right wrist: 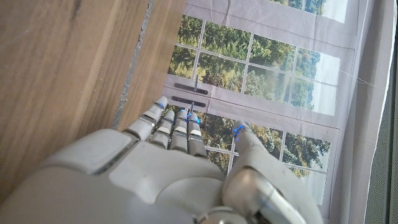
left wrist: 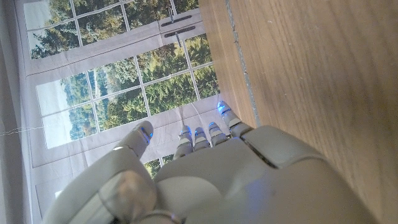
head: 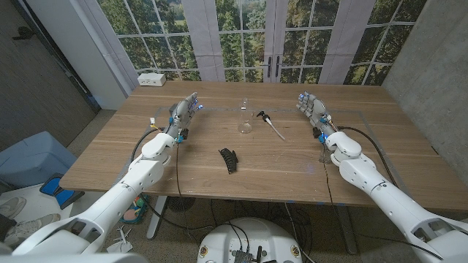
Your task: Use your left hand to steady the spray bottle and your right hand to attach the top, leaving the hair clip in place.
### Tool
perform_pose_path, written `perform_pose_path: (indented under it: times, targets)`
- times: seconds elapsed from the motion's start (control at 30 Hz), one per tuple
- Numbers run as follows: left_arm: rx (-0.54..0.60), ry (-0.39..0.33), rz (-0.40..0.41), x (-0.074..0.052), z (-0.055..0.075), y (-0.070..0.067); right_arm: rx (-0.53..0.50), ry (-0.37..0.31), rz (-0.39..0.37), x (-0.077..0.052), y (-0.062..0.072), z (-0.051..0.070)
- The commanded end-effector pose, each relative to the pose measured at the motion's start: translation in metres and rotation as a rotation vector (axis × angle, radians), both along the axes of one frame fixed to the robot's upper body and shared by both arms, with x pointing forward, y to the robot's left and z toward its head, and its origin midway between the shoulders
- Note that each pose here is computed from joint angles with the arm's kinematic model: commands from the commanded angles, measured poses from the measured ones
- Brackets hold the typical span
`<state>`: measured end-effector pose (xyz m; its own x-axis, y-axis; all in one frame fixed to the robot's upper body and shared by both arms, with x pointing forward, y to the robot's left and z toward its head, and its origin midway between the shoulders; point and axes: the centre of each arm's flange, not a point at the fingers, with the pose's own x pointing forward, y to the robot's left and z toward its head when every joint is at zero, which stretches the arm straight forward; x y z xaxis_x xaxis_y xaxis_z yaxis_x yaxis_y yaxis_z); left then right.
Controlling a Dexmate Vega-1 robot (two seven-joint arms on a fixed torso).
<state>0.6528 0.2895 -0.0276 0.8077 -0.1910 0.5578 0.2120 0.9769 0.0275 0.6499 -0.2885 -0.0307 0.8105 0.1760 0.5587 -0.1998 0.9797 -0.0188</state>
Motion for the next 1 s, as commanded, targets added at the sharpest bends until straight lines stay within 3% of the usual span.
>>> perform_pose_path:
  times: [0.03, 0.53, 1.0]
  targets:
    - [0.01, -0.013, -0.009, -0.001, 0.002, -0.001, -0.001, -0.001, -0.011, -0.006, 0.001, -0.004]
    - [0.092, -0.041, 0.015, -0.003, 0.008, -0.006, -0.086, 0.001, -0.067, -0.014, 0.005, 0.0]
    - [0.383, -0.122, 0.141, -0.016, 0.034, -0.026, -0.138, 0.005, -0.104, -0.02, 0.01, 0.001]
